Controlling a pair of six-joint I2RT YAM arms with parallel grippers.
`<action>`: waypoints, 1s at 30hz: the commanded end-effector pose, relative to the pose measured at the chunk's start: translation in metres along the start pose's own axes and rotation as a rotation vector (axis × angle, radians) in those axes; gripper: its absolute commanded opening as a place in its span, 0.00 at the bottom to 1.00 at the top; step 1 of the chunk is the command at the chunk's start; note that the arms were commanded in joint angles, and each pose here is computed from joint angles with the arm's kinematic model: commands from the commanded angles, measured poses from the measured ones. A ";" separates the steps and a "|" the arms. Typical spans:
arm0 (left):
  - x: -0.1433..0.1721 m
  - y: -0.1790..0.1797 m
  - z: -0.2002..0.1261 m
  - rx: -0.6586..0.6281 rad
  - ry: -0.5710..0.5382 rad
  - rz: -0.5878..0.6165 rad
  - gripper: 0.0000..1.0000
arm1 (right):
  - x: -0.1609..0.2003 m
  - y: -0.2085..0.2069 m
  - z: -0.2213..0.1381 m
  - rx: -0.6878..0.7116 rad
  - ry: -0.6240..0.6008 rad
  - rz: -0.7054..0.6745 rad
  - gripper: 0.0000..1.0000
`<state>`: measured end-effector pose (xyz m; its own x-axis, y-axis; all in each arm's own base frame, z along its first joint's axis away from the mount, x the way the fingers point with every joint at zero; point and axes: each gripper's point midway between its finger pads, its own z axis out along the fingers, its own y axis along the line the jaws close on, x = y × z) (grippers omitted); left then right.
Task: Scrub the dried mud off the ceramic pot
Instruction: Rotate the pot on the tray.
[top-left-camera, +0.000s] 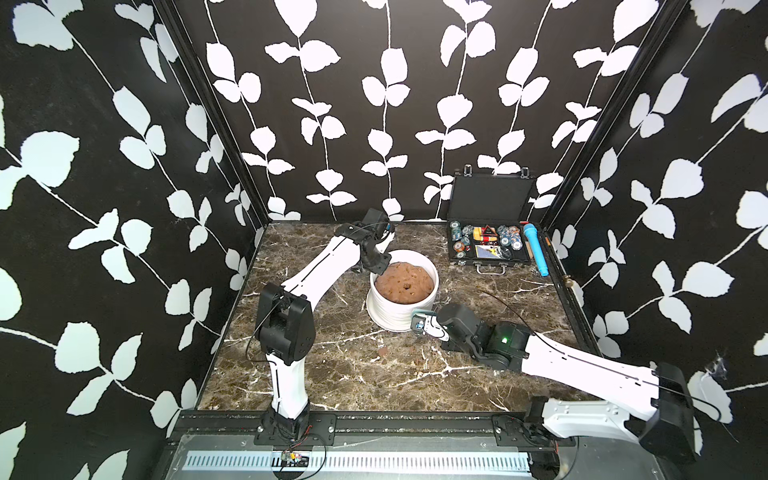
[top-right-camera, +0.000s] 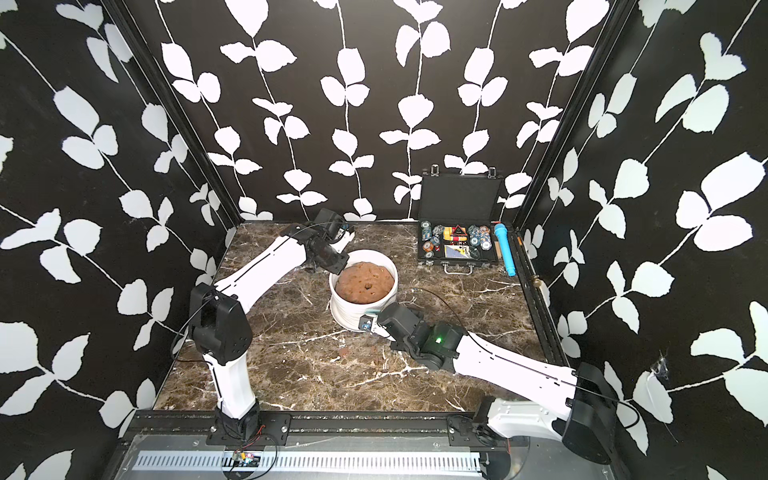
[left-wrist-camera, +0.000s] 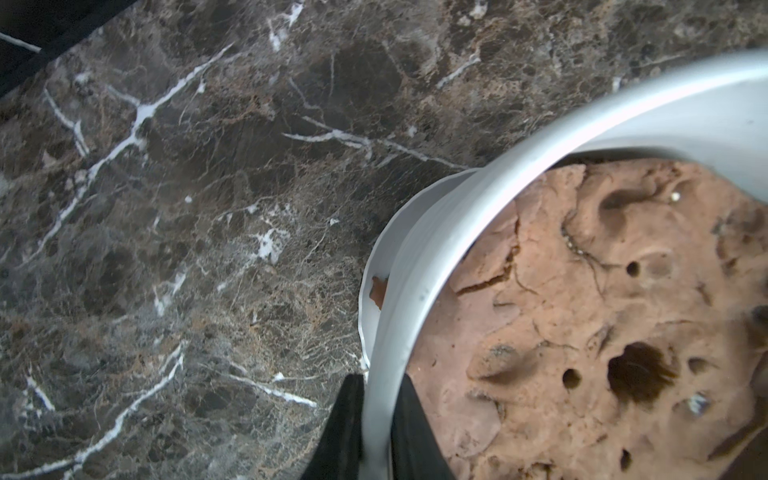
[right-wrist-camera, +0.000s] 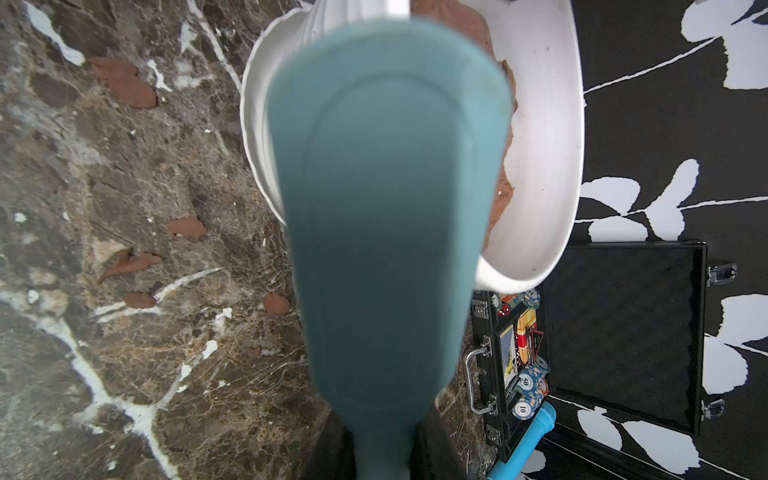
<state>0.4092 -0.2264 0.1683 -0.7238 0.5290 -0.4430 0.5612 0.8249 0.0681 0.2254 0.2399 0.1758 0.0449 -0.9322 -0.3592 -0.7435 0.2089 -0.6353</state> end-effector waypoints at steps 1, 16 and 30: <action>-0.014 -0.002 -0.013 0.029 -0.043 0.049 0.19 | -0.008 -0.014 -0.008 0.031 -0.040 0.036 0.00; 0.004 0.016 -0.084 -0.158 -0.034 -0.374 0.61 | 0.000 -0.030 -0.015 0.061 -0.036 0.068 0.00; 0.092 -0.046 -0.087 -0.308 0.102 -0.886 0.66 | 0.010 -0.044 -0.023 0.083 -0.040 0.092 0.00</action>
<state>0.2997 -0.2192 0.2109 -0.9079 -0.1561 -0.3889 -0.1518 0.9875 -0.0420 0.2428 0.2170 0.2006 -0.0011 -0.9133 -0.4073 -0.7045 0.2898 -0.6478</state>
